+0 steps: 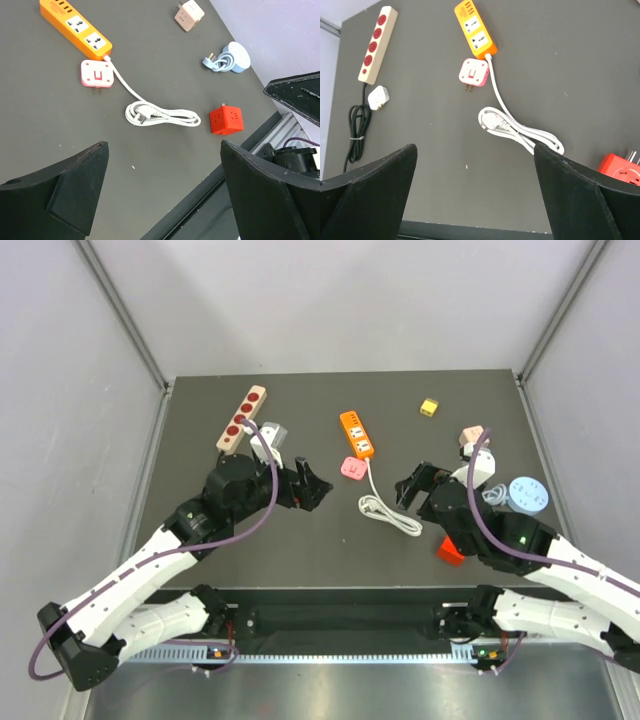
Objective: Insert the plug
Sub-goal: Move the plug to the center of the board.
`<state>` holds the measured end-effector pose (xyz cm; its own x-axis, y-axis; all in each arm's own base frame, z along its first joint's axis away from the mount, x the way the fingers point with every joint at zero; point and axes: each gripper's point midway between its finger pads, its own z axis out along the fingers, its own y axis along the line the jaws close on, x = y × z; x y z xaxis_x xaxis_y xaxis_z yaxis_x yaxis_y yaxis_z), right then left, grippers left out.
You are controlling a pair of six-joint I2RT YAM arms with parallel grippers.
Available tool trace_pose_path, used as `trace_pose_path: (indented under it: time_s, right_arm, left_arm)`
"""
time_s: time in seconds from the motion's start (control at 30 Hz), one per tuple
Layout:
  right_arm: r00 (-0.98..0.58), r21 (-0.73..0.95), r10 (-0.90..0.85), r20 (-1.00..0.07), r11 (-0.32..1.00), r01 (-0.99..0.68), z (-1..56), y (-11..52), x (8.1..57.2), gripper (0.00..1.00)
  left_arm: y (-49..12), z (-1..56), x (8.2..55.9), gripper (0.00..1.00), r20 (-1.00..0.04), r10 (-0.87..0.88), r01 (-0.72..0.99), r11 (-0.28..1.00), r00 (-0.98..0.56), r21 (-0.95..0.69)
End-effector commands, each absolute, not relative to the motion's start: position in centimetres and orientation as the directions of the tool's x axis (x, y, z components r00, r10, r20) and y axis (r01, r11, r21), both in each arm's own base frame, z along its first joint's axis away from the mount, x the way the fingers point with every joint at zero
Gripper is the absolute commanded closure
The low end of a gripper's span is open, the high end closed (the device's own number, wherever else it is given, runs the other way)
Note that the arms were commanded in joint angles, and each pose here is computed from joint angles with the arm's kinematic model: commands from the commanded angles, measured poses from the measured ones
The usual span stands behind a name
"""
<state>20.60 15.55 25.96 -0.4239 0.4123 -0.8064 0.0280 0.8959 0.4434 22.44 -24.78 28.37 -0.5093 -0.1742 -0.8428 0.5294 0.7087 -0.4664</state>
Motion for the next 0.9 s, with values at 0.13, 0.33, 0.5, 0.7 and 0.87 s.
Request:
trace_pose_path:
  time_s: [0.13, 0.33, 0.5, 0.7, 0.87]
  right_arm:
    - [-0.346, 0.491, 0.5, -0.794, 0.863, 0.123, 26.5, 14.0, 21.3, 0.0]
    - [-0.179, 0.431, 0.51, -0.841, 0.833, 0.347, 26.8, 7.2, 21.9, 0.0]
    - [-0.111, 0.327, 0.464, -0.879, 0.756, 0.567, 27.0, -0.4, 22.4, 0.0]
    - [-0.282, 0.162, 0.468, -0.838, 0.706, 0.69, 23.6, -4.6, 24.8, 0.0]
    - [-0.436, 0.216, 0.661, -0.611, 0.669, 0.711, 14.9, -1.9, 24.5, 0.09]
  left_arm:
    - [-23.7, 27.6, 24.2, 0.03, -0.884, -0.152, 0.495, 0.78, -0.441, -0.382]
    - [-23.0, 26.5, 24.4, 0.03, -0.892, -0.12, 0.48, 0.807, -0.436, -0.344]
    - [-22.9, 24.4, 24.4, 0.03, -0.894, -0.112, 0.483, 0.808, -0.435, -0.337]
    - [-22.8, 23.5, 24.5, 0.03, -0.875, -0.08, 0.455, 0.83, -0.478, -0.324]
    - [-23.1, 23.0, 24.2, 0.03, -0.862, -0.074, 0.462, 0.819, -0.502, -0.34]
